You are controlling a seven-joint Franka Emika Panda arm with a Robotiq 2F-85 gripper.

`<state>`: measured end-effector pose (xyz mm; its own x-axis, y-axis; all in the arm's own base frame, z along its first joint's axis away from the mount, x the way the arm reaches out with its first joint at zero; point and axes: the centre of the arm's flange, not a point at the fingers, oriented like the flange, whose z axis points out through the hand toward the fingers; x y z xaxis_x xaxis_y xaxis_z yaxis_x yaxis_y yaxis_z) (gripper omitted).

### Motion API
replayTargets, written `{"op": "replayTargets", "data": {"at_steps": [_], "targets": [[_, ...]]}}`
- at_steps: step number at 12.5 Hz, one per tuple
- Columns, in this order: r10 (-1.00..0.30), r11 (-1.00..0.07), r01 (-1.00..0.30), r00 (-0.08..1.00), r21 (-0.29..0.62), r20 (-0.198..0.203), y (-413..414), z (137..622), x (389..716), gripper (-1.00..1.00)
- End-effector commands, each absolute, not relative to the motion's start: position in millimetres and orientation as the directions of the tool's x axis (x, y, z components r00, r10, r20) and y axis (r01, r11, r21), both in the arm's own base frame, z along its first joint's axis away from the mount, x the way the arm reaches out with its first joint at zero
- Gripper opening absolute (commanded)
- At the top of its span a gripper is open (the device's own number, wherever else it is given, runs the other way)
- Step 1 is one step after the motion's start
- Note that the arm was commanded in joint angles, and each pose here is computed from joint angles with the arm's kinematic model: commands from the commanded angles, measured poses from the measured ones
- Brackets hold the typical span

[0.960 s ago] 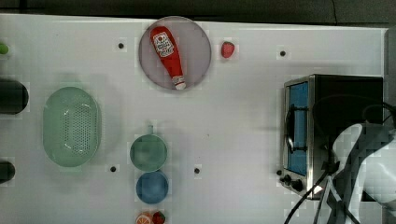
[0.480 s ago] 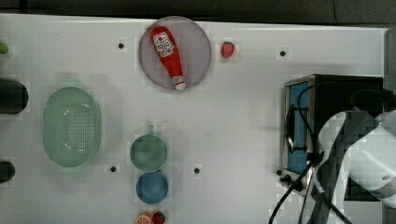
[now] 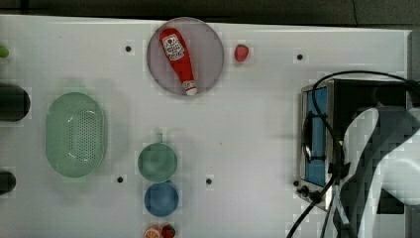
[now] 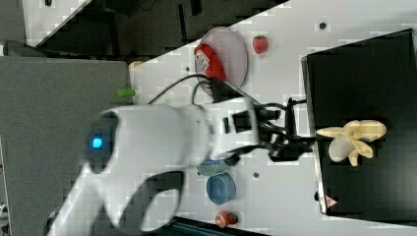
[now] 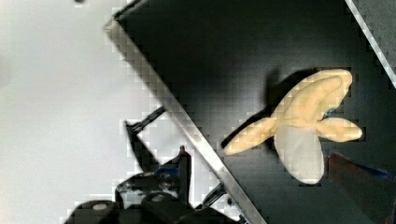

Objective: Pick banana from table and place on oven.

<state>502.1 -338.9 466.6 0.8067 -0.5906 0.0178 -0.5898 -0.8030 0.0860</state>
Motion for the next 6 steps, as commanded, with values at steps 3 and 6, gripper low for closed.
{"op": "replayTargets", "data": {"at_steps": [3, 6], "targets": [[-0.624, -0.781, -0.624, 0.781, -0.015, 0.024, -208.1, 589.4, 505.7, 1.00], [-0.778, -0.628, -0.778, 0.628, 0.015, -0.007, -59.9, 616.6, 511.0, 1.00]]}}
